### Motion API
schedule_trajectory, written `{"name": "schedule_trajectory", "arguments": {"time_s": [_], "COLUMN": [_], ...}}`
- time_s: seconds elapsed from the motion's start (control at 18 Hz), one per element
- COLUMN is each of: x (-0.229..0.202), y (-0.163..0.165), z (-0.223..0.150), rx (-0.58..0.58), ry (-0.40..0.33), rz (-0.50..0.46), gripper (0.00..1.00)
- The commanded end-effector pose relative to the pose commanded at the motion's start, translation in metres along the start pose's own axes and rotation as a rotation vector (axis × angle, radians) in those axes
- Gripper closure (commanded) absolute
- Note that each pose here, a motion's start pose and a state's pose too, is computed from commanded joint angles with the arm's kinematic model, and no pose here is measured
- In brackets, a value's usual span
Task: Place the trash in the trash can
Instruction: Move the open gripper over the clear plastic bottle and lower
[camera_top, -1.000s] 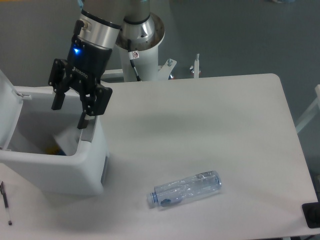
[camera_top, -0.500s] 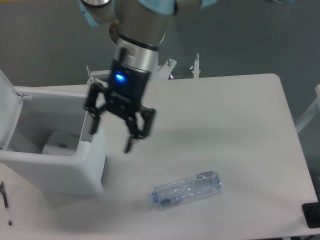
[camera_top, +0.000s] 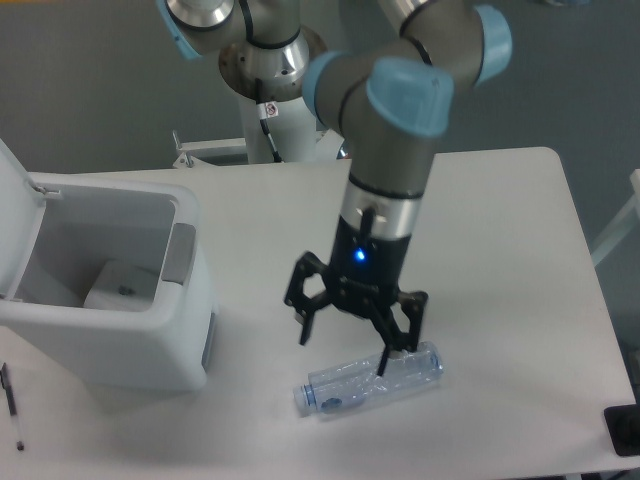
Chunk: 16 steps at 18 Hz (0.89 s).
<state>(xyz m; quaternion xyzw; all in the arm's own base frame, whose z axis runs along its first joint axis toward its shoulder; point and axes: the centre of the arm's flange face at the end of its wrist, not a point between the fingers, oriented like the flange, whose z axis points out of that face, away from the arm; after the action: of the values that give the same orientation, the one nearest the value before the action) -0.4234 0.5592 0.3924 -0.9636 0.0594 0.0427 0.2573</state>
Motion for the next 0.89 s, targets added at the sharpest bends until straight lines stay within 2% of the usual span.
{"name": "schedule_trajectory", "arguments": {"time_s": [0.33, 0.61, 0.89], "x": [-0.011, 0.007, 0.028], "y": [0.015, 0.018, 0.017], "z": [0.048, 0.092, 0.123], "rx": [-0.117, -0.246, -0.302], "ry": [0.046, 0.078, 0.125], "rz": [0.11, 0.202, 0.298], "gripper": [0.0, 0.0, 0.0]}}
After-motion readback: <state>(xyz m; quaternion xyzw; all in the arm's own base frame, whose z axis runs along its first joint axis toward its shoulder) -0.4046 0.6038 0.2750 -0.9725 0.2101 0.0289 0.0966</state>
